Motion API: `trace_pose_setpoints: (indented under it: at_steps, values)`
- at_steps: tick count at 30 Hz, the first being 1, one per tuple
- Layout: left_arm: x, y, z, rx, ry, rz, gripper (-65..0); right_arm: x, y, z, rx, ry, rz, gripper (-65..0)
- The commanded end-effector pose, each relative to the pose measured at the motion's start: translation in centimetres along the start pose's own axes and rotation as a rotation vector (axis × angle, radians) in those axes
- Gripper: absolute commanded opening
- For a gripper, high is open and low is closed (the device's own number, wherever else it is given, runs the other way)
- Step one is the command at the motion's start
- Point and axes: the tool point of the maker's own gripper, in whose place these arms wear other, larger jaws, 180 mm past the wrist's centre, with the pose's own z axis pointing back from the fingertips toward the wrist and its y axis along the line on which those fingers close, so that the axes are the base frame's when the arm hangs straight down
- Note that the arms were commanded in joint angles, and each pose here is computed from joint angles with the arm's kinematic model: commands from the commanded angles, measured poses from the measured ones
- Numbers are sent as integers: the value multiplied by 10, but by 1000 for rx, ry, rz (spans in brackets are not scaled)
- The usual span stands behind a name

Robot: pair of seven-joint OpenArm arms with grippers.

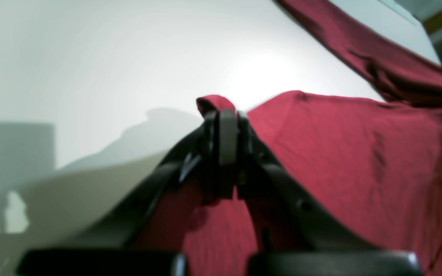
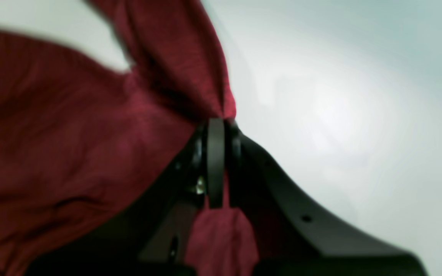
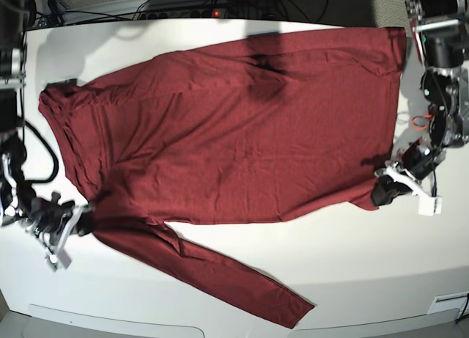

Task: Fold the T-shirt properly
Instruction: 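Lower the hem onto the collar edge, folding the shirt body in half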

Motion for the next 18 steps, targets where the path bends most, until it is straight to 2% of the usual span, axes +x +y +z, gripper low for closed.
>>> trace_pose_setpoints:
  at_steps: [1, 6, 11, 18]
  values:
    - [21, -7, 6, -25, -59, -36, -650, 20, -6, 15, -9, -67, 22, -650]
    - [2, -26, 30, -44, -50, -92, -650, -20, 13, 25, 28, -21, 61, -650]
    - [-14, -25, 49, -23, -41, -99, -650, -52, 10, 34, 18, 35, 66, -650]
    - [-18, 4, 78, 67, -73, -51, -650, -53, -17, 55, -57, -20, -9, -650]
